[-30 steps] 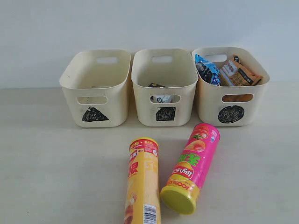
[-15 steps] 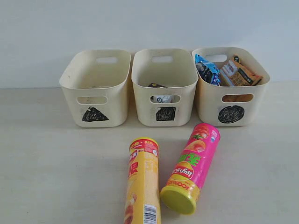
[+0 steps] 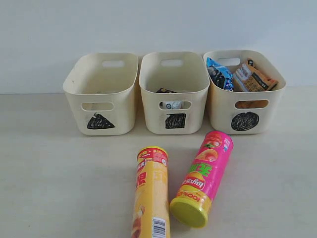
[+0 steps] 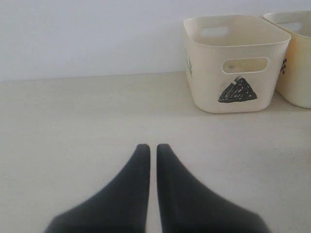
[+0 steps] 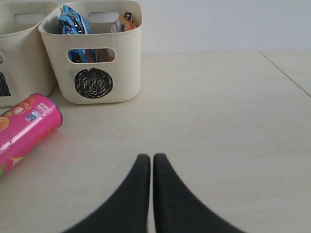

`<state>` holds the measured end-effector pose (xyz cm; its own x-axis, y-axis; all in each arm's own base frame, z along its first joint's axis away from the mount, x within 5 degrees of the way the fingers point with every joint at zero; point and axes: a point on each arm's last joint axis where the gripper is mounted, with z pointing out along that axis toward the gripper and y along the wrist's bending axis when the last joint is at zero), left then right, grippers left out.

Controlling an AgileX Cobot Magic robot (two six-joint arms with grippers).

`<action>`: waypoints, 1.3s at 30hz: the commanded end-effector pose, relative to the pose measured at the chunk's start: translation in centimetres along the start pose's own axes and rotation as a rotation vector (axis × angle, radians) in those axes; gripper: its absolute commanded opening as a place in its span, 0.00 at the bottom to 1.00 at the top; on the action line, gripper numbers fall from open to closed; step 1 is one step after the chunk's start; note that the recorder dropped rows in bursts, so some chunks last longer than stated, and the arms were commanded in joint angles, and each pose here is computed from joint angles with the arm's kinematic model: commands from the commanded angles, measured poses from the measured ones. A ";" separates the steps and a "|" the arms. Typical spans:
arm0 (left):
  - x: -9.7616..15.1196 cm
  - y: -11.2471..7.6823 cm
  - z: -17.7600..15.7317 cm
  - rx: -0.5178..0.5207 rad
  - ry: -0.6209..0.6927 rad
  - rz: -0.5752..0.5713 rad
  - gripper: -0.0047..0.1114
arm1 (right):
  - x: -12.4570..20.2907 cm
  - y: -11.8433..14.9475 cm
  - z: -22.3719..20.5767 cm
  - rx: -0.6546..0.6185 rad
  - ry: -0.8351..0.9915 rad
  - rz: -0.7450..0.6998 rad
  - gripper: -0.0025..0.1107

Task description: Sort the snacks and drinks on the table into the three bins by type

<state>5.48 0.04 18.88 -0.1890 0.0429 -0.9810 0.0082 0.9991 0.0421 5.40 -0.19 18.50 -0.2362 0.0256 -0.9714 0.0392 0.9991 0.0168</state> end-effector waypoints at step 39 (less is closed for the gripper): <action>-19.8 -0.9 9.4 0.185 -0.237 -0.094 0.08 | 0.1 0.0 0.0 0.005 -0.004 -0.004 0.02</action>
<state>16.44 -1.88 36.95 0.1260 -0.1563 -0.9796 0.2184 0.9676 -0.1263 5.40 -0.19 18.47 -0.2385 0.0295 -0.9707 0.0402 0.9990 0.0205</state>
